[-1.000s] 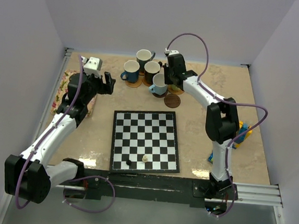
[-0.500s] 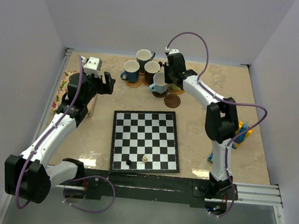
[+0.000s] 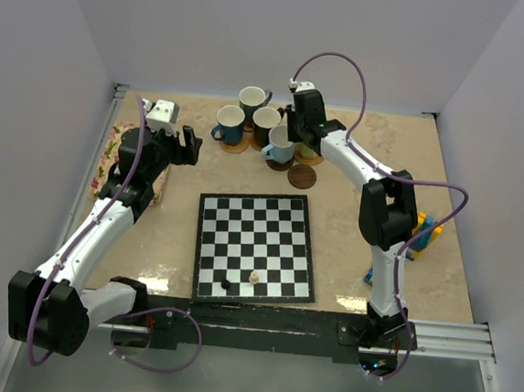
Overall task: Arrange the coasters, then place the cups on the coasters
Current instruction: Place the cup on the coaster.
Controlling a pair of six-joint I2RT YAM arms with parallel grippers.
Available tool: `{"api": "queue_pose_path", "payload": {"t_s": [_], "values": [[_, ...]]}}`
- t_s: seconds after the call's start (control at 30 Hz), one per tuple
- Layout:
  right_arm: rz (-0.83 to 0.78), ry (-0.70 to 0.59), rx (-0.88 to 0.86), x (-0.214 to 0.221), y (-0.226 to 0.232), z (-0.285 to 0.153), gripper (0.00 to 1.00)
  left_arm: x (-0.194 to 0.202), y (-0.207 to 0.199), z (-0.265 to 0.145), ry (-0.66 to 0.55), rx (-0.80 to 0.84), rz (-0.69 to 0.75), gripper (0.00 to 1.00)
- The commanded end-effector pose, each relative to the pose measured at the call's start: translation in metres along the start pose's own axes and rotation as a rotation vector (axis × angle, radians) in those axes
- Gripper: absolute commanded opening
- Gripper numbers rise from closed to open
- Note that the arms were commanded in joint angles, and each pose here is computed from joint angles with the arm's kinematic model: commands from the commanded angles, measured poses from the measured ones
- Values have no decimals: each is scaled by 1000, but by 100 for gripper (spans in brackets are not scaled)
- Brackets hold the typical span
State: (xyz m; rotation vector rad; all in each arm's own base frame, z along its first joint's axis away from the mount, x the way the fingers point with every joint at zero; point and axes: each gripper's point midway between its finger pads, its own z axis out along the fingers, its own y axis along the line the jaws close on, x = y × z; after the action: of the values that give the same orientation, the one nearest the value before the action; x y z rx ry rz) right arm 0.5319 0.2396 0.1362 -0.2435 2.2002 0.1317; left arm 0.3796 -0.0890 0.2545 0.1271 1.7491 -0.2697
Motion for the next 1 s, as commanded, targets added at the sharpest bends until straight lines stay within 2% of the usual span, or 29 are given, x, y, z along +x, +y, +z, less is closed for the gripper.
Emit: {"api": "queue_pose_path", "payload": {"t_s": [0.0,0.53,0.73,0.97], "values": [[26,-124,0,-46,-1,-10,28,-8,3,1,-30,2,15,76],[31,-160,-6,-60,-2,-26,33,-8,2,1,-30,5,14,76],[32,-205,-13,-75,-2,-44,43,-10,2,-1,-36,5,16,76],[-62,-260,-97,-86,12,-59,48,-10,1,-1,-35,10,16,76]]}}
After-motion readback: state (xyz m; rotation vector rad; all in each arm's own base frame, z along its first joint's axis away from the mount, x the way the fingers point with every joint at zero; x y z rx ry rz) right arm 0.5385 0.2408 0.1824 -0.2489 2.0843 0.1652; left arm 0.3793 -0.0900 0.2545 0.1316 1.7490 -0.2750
